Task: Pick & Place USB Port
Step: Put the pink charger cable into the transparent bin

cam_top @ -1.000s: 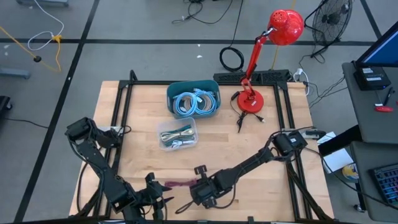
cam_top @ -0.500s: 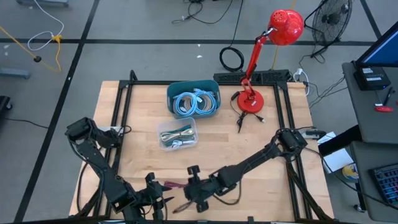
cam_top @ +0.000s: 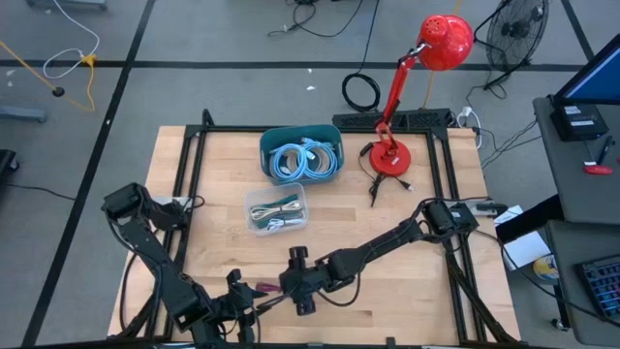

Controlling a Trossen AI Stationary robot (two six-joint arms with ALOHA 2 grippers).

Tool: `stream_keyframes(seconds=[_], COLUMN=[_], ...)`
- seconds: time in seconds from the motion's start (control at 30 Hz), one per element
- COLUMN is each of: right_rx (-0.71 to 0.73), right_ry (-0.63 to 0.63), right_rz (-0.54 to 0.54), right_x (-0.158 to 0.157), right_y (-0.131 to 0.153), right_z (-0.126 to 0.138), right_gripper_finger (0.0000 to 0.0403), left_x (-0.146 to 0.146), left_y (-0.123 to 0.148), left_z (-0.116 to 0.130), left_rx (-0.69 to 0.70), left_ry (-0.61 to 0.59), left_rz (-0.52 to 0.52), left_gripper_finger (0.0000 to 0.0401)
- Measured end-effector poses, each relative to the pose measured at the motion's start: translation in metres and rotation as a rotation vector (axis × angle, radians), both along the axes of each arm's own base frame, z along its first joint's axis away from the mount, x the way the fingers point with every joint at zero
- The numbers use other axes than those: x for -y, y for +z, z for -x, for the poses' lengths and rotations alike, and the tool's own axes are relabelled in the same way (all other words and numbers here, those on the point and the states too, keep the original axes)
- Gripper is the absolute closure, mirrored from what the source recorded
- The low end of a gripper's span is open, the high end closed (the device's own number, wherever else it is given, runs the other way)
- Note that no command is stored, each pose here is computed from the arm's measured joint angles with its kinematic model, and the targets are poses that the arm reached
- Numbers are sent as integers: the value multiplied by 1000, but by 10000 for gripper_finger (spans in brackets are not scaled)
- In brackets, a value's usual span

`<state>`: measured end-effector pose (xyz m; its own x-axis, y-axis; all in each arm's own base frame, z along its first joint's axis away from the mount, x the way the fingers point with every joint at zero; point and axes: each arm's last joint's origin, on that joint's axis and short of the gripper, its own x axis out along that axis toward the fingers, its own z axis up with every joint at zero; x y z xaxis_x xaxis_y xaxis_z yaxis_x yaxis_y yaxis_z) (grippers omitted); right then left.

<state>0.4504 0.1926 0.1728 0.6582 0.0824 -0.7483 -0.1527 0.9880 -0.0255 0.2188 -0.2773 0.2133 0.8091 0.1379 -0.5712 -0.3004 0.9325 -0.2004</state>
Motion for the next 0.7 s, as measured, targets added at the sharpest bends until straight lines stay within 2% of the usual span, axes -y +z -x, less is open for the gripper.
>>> stream_keyframes(seconds=[0.33,0.47,0.57,0.7], right_rx=[-60,-67,-65,-68], right_ry=[1,-20,-25,-25], right_rz=[-35,-50,-46,-54], right_x=[-8,-8,-8,-8], right_y=[-42,-44,-44,-44], right_z=[-5,-6,-5,-5], right_gripper_finger=[163,170,192,247], left_x=[1,1,1,1], left_y=[0,0,0,0], left_z=[0,1,1,1], left_rx=[0,1,0,-3], left_ry=[-1,-3,-4,-6], left_rz=[7,7,6,8], left_gripper_finger=[233,233,233,233])
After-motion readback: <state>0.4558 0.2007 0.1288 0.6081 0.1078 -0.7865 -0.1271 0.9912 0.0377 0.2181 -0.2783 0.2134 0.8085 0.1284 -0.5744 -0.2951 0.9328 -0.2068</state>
